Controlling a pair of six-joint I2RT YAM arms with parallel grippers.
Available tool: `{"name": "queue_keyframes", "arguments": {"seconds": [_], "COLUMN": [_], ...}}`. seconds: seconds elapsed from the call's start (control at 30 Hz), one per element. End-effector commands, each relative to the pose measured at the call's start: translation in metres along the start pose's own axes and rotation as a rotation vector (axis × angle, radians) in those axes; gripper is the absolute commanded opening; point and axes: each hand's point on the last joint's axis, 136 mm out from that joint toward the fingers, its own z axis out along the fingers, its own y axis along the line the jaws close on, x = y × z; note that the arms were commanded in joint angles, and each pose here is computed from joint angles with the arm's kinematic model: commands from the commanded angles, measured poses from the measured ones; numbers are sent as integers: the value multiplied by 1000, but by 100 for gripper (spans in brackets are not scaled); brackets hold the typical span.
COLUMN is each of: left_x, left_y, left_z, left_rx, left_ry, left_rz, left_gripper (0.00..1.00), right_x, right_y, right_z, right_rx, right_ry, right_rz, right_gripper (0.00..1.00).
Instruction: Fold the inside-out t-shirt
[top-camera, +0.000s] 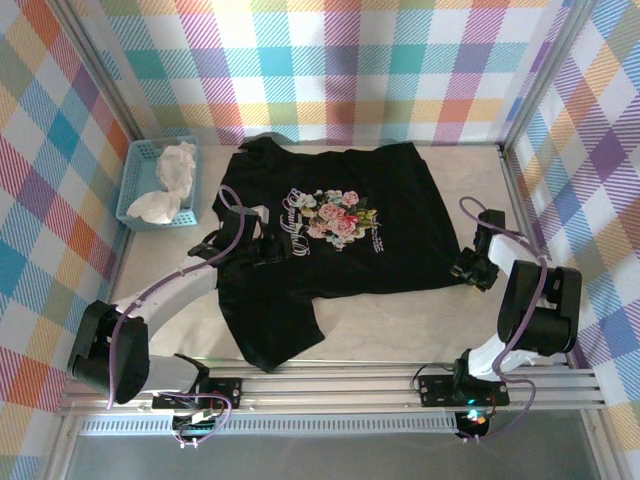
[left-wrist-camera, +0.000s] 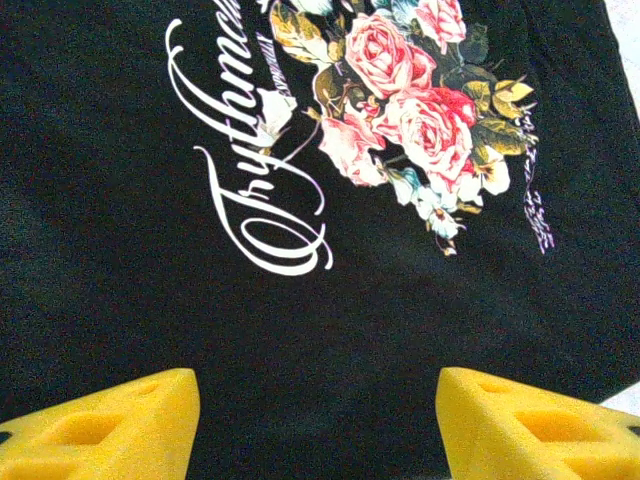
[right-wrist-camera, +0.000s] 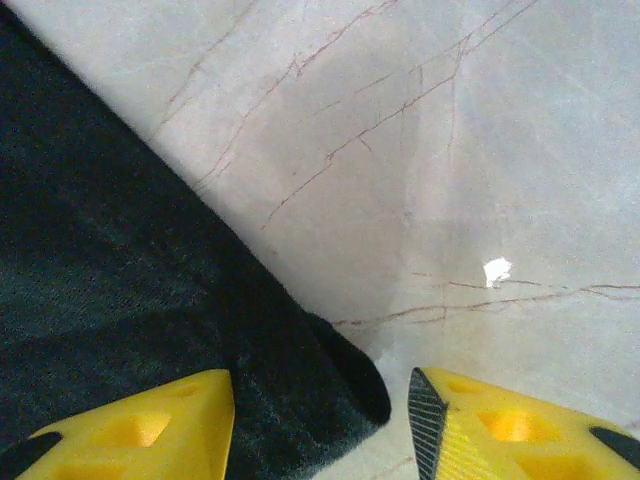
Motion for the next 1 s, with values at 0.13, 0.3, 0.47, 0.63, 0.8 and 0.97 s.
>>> {"name": "queue_keyframes", "arguments": {"seconds": [0.13,0.3,0.47,0.63,0.8,0.97], "left_x": [9,45,100,120,94,82], "left_y": [-2,10,22,23,5,2], "left_z": [-3,-14,-36,-29,9,40], "left_rx": [-5,-69,-128,-107,-51,-61], "left_ry": [34,133,267,325,255,241], "left_rz": [28,40,18,2,4,21], "left_gripper": [64,65,67,70,70,70], "right_x": [-13,-17,-26,-34,-33,-31], "right_y": [5,13,30,40,44,46], "right_z": [1,-1,-14,-26,-30,-28], "right_rx": [-29,-71,-163,-218,-248,-262], "right_ry": [-29,-45,-88,-130,-133,-132], "right_rz": [7,-6,-27,-42,-52,-57], "right_gripper": [31,14,5,4,4,4]}}
